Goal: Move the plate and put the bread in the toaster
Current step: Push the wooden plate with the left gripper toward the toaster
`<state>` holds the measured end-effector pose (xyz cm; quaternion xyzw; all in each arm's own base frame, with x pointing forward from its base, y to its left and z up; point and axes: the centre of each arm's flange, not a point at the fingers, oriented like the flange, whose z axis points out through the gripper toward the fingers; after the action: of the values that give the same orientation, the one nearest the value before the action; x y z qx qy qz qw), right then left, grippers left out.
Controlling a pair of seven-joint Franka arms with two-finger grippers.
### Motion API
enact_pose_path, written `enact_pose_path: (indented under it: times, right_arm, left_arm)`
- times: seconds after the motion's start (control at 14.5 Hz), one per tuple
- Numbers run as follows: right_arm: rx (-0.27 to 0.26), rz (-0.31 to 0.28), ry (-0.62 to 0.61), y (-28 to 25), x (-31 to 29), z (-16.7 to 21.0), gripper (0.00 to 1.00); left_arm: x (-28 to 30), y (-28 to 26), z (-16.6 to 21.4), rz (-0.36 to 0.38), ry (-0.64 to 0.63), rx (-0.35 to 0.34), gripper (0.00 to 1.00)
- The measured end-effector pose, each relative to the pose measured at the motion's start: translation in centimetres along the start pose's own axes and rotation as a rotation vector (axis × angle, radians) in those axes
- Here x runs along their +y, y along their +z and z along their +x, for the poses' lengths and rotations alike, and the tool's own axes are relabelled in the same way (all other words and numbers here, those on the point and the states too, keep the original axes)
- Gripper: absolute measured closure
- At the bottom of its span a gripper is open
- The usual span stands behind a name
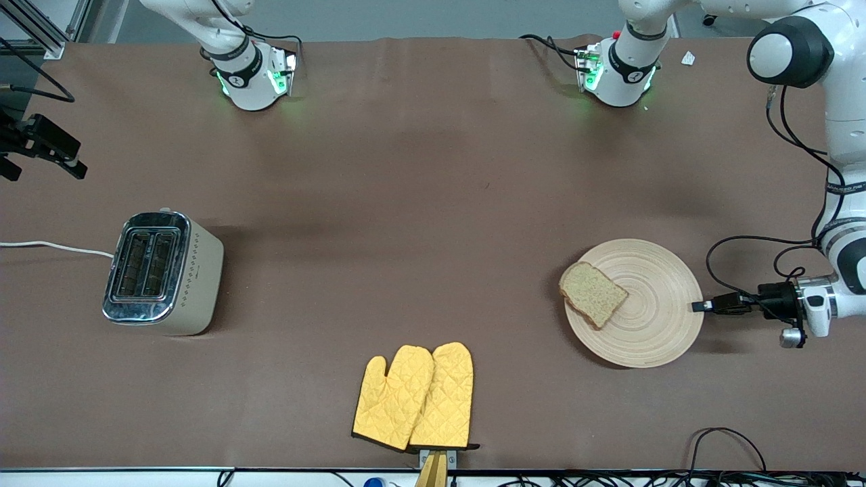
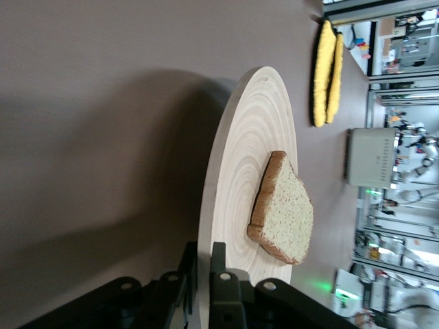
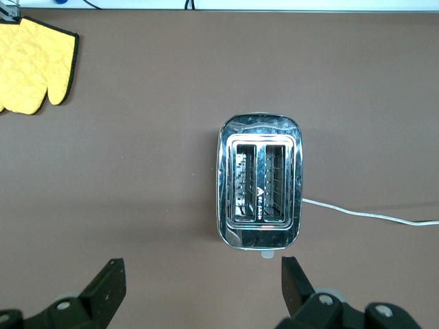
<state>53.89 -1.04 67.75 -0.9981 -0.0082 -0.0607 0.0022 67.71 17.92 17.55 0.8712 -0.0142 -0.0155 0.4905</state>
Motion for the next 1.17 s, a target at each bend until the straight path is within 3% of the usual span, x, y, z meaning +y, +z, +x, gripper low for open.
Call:
enact_pose_path:
  times: [0.48,0.83,1.03,1.17]
  right_arm:
    - [0.000,-0.004,0.005,-0.1,0.3,0.0,0.00]
    - [-0.003,-0.006,0.016,-0.1,1.0,-0.1,0.00]
    - [-0.006,-0.007,0.017,-0.1,1.0,-0.1,0.00]
    - [-0.007,-0.007,0.018,0.0,1.0,-0.1,0.00]
  left_arm:
    - [9.6,3.9,0.6,-0.065,-0.134,-0.057,0.89]
    - [20.3,10.7,-1.5,-0.022,-0.185,0.015,0.89]
    - [22.1,15.8,-3.3,-0.014,-0.196,0.022,0.90]
    - [23.6,19.4,-4.1,-0.015,-0.206,0.065,0.90]
